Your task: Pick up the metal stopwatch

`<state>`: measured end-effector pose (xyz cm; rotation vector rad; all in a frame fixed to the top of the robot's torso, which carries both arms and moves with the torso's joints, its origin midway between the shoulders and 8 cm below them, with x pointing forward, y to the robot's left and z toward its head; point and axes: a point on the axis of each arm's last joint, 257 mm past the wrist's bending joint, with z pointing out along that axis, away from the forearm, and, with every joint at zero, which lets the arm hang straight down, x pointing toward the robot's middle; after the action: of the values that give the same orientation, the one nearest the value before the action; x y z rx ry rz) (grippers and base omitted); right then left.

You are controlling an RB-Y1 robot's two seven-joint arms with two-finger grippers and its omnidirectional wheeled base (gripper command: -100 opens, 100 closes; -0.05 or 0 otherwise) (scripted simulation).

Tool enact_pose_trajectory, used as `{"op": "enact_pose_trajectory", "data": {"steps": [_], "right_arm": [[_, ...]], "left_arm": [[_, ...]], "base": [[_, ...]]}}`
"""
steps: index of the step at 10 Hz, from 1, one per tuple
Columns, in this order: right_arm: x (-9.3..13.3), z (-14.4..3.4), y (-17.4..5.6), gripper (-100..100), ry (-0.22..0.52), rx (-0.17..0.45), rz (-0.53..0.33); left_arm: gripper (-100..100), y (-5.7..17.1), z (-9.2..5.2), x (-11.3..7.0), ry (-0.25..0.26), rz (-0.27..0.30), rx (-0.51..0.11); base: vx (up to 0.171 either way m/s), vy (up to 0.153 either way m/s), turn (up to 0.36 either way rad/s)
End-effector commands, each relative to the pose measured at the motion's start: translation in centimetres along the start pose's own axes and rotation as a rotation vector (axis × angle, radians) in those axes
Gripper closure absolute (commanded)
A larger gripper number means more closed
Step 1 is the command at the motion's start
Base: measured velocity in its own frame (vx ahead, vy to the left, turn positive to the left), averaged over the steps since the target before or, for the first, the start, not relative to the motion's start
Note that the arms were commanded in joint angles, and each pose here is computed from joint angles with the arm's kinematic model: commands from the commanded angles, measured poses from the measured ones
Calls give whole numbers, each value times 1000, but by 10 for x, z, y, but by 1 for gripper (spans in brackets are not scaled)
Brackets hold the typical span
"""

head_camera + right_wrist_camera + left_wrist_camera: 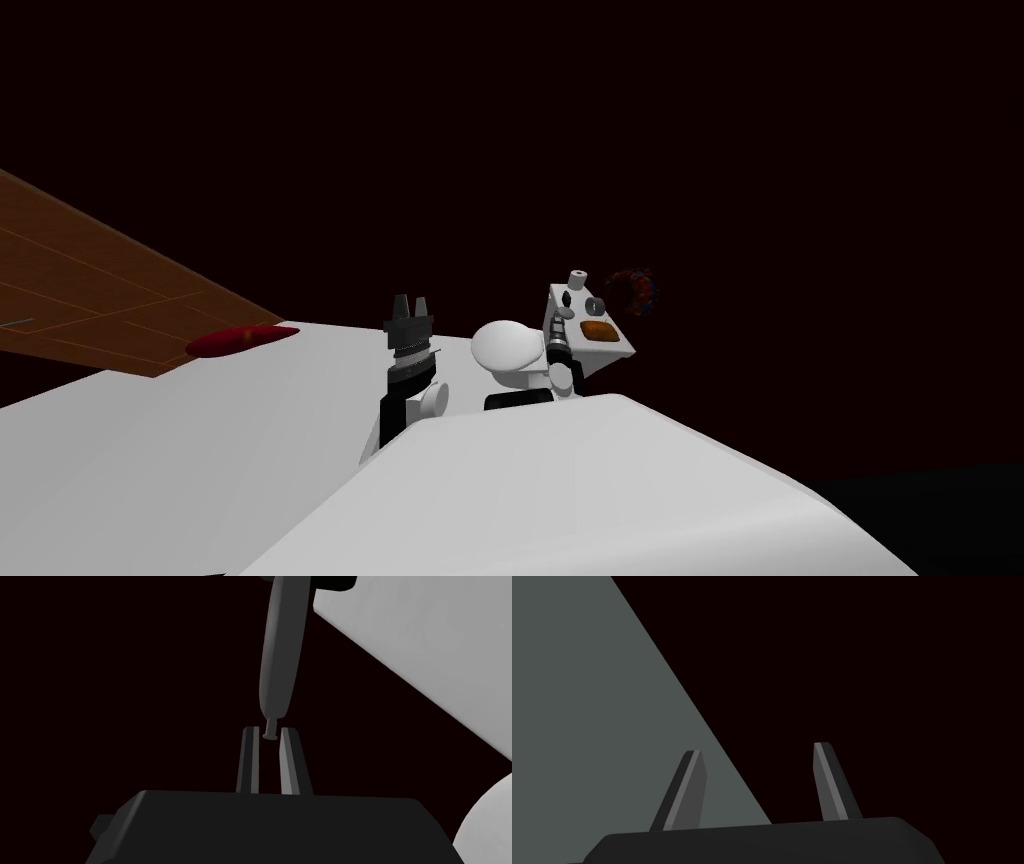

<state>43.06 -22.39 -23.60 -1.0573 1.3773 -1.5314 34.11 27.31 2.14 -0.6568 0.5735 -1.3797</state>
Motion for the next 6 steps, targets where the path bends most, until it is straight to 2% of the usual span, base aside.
{"op": "enact_pose_trajectory", "data": {"steps": [1, 3, 5, 6], "right_arm": [[14, 5, 8, 100, 24, -11, 0], [25, 10, 17, 100, 50, -23, 0], [27, 11, 16, 100, 52, -24, 0], [27, 11, 17, 0, 54, -25, 0]], "left_arm": [[0, 0, 0, 0, 0, 0, 0], [0, 0, 0, 0, 0, 0, 0], [0, 0, 0, 0, 0, 0, 0], [0, 0, 0, 0, 0, 0, 0]], "base": [[-39, -52, 173], [-49, -54, 204], [-17, 7, 54], [0, 0, 0]]}}
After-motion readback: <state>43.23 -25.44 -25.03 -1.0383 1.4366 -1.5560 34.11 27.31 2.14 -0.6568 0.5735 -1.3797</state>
